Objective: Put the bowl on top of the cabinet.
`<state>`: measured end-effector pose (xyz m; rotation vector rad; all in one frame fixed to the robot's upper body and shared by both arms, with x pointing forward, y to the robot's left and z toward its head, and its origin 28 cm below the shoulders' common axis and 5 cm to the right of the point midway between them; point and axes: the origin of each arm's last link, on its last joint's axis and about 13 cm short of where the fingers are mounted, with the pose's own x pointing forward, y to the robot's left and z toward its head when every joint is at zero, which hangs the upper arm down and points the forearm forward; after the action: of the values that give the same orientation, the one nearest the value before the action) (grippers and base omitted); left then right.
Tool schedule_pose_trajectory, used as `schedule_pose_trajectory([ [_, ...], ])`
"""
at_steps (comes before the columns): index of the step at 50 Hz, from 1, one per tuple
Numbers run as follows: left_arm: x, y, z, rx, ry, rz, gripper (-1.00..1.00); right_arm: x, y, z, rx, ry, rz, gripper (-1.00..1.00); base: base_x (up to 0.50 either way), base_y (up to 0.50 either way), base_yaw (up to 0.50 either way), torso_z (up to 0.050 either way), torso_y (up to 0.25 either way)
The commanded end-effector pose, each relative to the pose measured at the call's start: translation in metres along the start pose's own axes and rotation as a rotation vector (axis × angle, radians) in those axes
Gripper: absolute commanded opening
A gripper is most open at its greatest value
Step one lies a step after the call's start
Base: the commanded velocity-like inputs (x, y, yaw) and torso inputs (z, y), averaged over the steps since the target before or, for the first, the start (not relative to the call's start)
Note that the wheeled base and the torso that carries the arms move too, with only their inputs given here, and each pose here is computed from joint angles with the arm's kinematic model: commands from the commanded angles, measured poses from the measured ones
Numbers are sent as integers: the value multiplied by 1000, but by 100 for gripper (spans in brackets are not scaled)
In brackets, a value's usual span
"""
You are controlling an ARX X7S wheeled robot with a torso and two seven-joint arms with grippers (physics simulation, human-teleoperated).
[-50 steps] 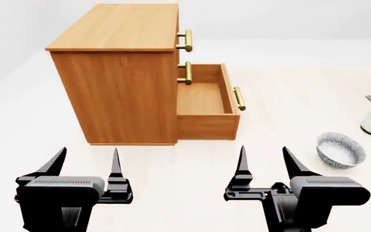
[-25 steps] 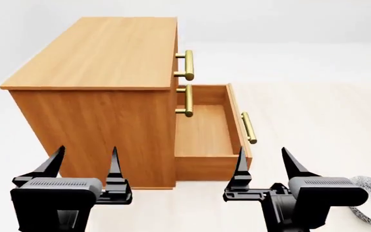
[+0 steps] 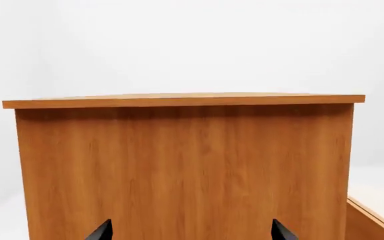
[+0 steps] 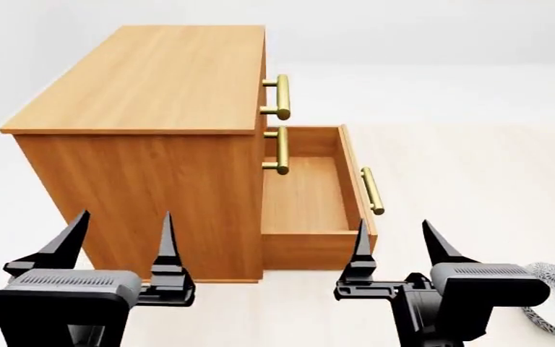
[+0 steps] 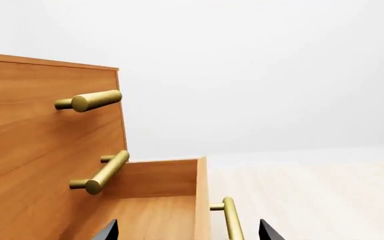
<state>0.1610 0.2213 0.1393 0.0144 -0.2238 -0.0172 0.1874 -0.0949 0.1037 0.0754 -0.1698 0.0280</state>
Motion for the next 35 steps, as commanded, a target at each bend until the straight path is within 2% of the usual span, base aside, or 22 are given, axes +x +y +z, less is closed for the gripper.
schedule_pose_trajectory([
  [1, -5, 2, 13, -12, -57, -5, 100, 0, 0, 0, -2, -1, -2, 100, 0, 0, 0, 0, 0],
  [12, -12, 6, 31, -19, -129, 11, 100, -1, 1, 0, -7, -13, 3, 100, 0, 0, 0, 0, 0],
  [14, -13, 7, 34, -17, -150, 17, 100, -2, 1, 2, 30, -38, 6, 100, 0, 0, 0, 0, 0],
  [17, -14, 8, 38, -19, -162, 18, 100, -2, -1, 3, 36, -38, 3, 100, 378, 0, 0, 0, 0],
  [25, -16, 8, 42, -20, -178, 20, 100, -1, 0, 1, 15, -16, -6, 100, 462, 0, 0, 0, 0],
  [35, -16, 9, 44, -24, -187, 24, 100, 2, -2, 3, -24, 17, -34, 100, 0, 0, 0, 0, 0],
])
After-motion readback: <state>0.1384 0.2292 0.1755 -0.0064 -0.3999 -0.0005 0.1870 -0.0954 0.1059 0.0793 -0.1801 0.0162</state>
